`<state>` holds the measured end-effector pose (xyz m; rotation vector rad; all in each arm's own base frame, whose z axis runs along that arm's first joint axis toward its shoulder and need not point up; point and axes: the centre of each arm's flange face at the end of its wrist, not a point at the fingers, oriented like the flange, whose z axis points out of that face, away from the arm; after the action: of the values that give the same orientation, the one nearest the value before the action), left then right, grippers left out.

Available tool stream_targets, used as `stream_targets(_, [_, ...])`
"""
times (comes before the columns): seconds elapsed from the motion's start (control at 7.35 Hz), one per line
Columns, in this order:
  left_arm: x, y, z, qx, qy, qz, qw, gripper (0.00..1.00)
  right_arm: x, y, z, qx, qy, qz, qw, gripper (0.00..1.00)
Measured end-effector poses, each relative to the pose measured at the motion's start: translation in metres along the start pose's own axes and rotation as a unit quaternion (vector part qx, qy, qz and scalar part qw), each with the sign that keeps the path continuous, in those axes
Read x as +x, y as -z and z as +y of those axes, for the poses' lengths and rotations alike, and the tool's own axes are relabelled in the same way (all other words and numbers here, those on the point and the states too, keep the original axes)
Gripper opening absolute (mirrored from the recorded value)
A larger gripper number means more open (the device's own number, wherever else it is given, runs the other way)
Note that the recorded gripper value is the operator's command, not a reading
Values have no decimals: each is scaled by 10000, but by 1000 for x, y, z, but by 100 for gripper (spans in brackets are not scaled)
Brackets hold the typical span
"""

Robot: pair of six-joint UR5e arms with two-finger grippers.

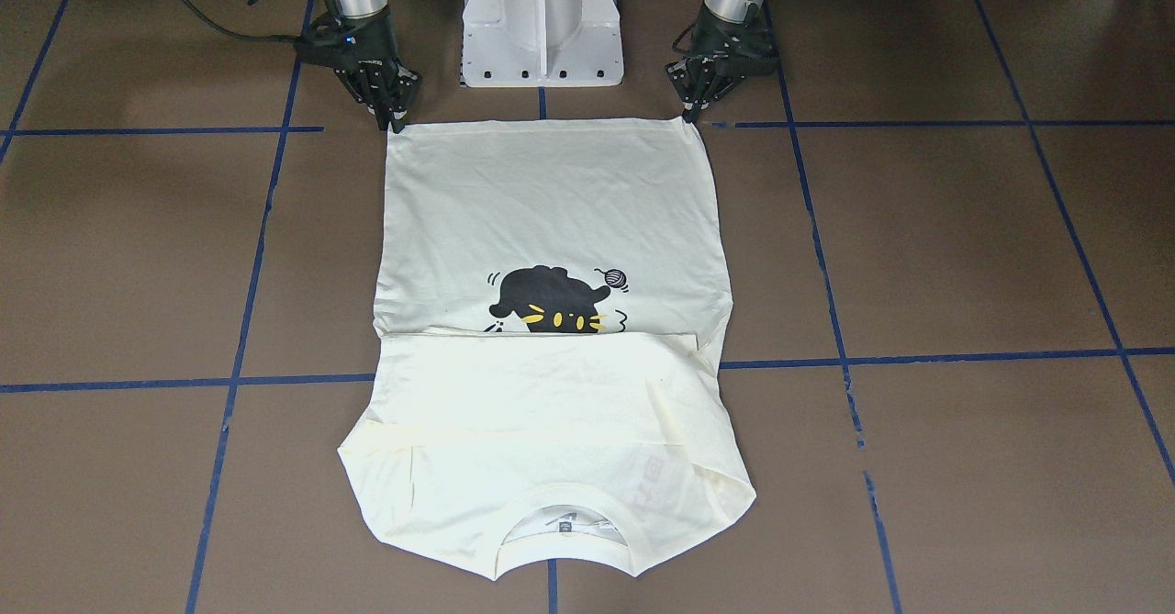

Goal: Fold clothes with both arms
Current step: 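Lift the hem with both grippers and fold it toward the collar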

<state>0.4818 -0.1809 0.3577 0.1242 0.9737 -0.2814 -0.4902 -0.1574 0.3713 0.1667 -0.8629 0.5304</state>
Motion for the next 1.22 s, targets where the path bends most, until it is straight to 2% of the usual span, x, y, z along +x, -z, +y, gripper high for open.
stream_targets(0.27, [5, 12, -3, -42, 2, 90, 10000, 0, -6, 13, -8, -8, -56, -114, 9999, 0])
stream_targets(0.41, [15, 38, -6, -201, -47, 191, 9996, 0, -13, 36, -17, -52, -100, -211, 9997, 0])
stream_targets(0.68, [45, 140, -15, -683, -169, 325, 9970, 0, -27, 129, -44, -309, -138, -221, 9992, 0])
stream_targets(0.82, [53, 199, -26, -856, -134, 414, 9954, 0, -29, 180, -60, -526, -155, -178, 9983, 0])
stream_targets(0.95, [55, 241, -38, -936, -75, 482, 9944, 0, -27, 219, -73, -703, -168, -133, 9973, 0])
stream_targets(1.09, [55, 257, -45, -939, -88, 491, 9943, 0, -29, 236, -84, -749, -186, -111, 9970, 0])
stream_targets(1.22, [58, 258, -55, -819, -224, 495, 9952, 0, -36, 241, -94, -687, -158, -144, 9974, 0])
